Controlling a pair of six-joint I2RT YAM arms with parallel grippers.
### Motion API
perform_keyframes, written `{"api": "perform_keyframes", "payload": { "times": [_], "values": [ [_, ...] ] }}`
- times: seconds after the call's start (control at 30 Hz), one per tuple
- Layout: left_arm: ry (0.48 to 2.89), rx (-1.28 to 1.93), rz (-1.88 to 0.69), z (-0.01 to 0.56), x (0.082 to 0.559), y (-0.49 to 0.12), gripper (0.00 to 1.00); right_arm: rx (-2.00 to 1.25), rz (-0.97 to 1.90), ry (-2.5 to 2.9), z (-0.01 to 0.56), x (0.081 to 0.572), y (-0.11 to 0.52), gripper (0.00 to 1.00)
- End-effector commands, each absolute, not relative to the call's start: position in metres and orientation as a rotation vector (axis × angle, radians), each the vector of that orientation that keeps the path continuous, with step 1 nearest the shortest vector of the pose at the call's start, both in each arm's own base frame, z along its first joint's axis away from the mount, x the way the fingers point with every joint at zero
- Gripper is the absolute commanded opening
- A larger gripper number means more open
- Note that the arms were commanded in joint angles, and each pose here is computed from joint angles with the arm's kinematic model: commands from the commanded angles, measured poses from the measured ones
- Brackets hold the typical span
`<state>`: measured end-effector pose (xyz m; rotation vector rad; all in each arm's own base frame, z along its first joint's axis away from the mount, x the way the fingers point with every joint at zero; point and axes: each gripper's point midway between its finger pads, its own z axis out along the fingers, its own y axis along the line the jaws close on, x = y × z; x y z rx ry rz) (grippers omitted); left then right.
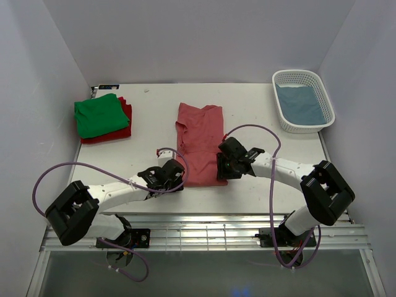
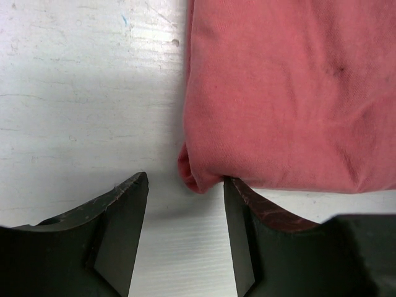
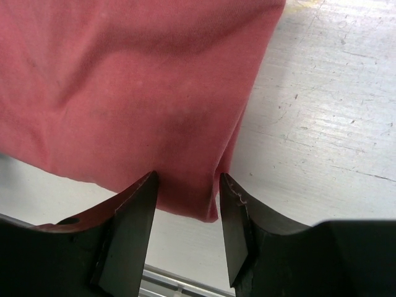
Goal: Fold and stack the t-shirts
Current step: Grab one side of the 2/3 rectangular tshirt with both arms
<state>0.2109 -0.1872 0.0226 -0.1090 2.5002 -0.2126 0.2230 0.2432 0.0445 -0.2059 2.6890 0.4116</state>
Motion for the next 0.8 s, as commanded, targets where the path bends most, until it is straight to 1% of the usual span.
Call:
{"api": "perform_keyframes", "payload": {
  "times": [0.0, 0.2, 0.33, 0.57, 0.77],
  "values": [
    [2.44, -0.126, -0.256, 0.03, 0.223, -0.189, 0.63, -0.192, 0.398, 2.681, 0.044, 0.221, 0.242, 0.51],
    [2.423, -0.153, -0.326, 0.032, 0.235, -0.192, 0.63, -0.191, 0.377, 2.693, 0.038, 0.221, 0.239, 0.54],
    [2.441, -0.155, -0.332, 0.029, 0.239, -0.193, 0.63, -0.197, 0.373, 2.7, 0.034, 0.22, 0.24, 0.54],
    [2.367, -0.173, -0.414, 0.063, 0.243, -0.198, 0.63, -0.199, 0.369, 2.7, 0.034, 0.221, 0.24, 0.54],
    [2.359, -0.211, -0.47, 0.073, 0.235, -0.196, 0.62, -0.205, 0.364, 2.709, 0.033, 0.222, 0.242, 0.54]
  ]
}}
